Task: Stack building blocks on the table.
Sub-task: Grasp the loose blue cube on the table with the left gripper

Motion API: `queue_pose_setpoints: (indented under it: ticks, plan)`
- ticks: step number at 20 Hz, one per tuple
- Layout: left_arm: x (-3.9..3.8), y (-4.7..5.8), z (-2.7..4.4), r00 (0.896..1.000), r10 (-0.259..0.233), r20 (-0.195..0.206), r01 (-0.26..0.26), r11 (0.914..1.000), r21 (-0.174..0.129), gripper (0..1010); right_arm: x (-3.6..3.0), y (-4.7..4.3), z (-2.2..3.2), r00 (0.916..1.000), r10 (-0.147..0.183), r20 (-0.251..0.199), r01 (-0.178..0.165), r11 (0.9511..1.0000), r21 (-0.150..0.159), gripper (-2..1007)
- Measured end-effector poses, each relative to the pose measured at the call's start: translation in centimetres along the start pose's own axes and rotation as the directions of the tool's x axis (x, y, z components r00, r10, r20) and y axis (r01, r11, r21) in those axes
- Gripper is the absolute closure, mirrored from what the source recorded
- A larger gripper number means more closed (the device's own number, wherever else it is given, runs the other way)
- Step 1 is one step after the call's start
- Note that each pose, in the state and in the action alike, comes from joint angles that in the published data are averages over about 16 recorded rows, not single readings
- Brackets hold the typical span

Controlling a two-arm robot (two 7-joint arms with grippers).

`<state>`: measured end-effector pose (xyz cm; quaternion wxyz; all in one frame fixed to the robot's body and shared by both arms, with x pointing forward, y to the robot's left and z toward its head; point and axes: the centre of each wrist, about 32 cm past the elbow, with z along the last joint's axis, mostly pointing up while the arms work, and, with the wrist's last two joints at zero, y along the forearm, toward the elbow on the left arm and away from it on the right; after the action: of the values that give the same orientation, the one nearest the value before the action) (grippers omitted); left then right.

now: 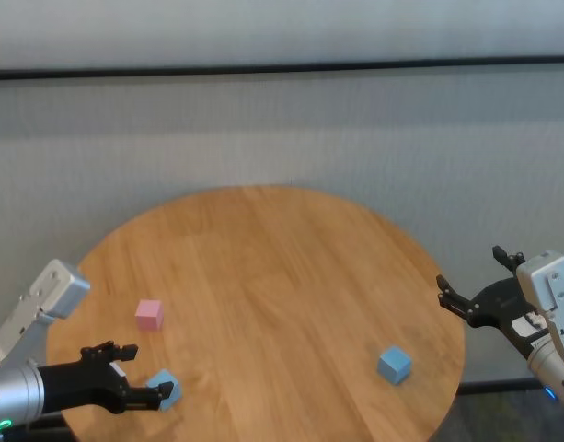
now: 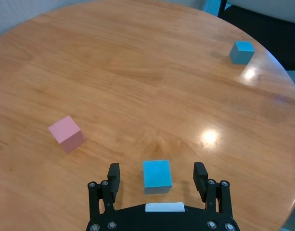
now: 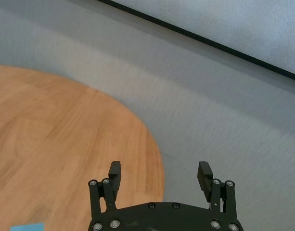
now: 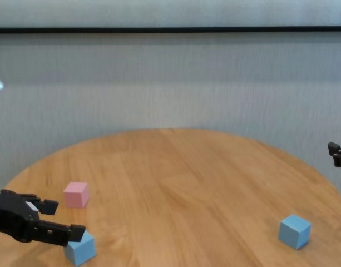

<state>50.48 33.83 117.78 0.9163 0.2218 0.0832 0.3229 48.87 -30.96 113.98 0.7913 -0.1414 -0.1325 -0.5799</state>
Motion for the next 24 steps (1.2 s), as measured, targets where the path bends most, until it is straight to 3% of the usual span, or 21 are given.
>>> queue_pose_setpoints:
  ticks: [11,24]
  plan:
    - [-0.17,-0.7,0.45,0.999,-0.04,-0.013,0.041,0.9976,0.056,8,0.0,0.0,0.0,1.0,0.0,0.0,0.0,1.0,0.0,4]
    - [0.22,-1.9,0.64,0.997,-0.067,-0.027,0.07,0.9912,0.113,8,0.0,0.0,0.0,1.0,0.0,0.0,0.0,1.0,0.0,4]
